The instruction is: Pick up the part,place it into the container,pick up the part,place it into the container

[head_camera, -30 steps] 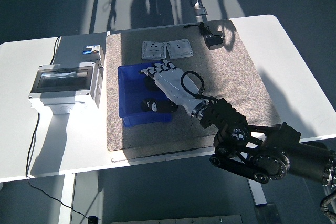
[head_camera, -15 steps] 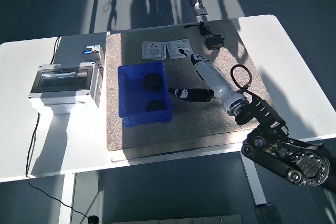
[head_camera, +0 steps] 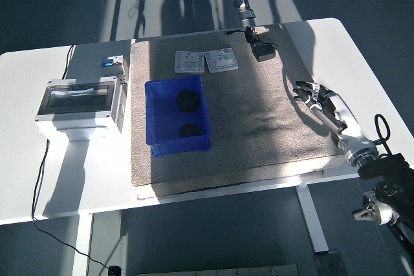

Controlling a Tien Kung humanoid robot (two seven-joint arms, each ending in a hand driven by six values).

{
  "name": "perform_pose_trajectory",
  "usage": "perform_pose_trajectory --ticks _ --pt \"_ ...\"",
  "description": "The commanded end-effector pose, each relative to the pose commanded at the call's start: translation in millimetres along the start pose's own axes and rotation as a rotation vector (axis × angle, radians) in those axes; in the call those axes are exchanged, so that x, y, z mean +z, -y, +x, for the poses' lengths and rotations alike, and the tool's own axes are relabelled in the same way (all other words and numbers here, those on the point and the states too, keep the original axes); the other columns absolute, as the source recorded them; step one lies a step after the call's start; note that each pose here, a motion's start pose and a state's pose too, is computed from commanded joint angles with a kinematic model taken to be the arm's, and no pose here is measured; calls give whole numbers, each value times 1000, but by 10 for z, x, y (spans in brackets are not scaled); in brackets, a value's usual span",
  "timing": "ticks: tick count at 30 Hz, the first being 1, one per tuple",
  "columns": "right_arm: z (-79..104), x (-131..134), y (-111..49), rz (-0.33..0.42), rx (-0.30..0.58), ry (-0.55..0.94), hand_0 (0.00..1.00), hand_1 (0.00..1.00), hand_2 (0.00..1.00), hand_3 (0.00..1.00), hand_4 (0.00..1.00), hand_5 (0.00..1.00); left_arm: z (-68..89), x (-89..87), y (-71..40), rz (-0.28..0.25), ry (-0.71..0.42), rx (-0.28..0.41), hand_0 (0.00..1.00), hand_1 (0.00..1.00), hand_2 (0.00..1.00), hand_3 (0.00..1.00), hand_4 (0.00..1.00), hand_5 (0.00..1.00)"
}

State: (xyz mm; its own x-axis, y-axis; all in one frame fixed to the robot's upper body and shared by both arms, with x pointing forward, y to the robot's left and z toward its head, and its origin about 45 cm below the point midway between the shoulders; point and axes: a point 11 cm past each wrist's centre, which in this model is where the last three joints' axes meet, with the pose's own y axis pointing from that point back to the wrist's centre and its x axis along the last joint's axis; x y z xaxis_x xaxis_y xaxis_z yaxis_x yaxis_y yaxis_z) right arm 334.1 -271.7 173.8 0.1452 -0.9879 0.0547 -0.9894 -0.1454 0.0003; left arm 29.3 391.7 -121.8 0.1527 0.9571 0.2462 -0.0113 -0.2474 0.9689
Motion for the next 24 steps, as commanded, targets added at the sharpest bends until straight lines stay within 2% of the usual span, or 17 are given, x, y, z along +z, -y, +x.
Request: perform_pose_trajectory --ticks 2,3,7,8,13,14,19,20,24 --pt "45 -2 -10 13 31 76 744 476 600 670 998 788 6 -4 -1 7 7 -5 692 684 639 393 839 998" --pt "58 6 -14 14 42 108 711 357 366 458 998 800 11 -7 -1 10 9 -6 692 684 639 393 839 998" --pt "81 26 -23 14 80 217 711 357 366 458 998 800 40 -18 -2 17 13 -5 692 684 639 393 839 998" --pt "90 25 -23 19 94 242 706 299 308 360 998 803 47 -20 -3 19 14 -5 694 687 641 393 842 998" --pt "162 35 -42 52 175 321 706 299 308 360 998 803 65 -41 -2 24 15 -4 694 687 641 393 842 998" --pt "185 44 -50 58 194 337 647 235 254 295 998 817 67 -51 -2 25 13 -3 694 686 642 391 846 998" --pt "288 107 -92 66 279 416 647 235 254 295 998 817 89 -89 0 32 16 0 694 686 642 391 846 998" --pt "305 118 -100 65 290 426 437 122 192 219 998 835 97 -94 0 32 18 2 695 687 641 393 851 998" --pt "357 140 -125 69 321 441 437 122 192 219 998 835 131 -110 -1 34 23 7 695 687 641 393 851 998"
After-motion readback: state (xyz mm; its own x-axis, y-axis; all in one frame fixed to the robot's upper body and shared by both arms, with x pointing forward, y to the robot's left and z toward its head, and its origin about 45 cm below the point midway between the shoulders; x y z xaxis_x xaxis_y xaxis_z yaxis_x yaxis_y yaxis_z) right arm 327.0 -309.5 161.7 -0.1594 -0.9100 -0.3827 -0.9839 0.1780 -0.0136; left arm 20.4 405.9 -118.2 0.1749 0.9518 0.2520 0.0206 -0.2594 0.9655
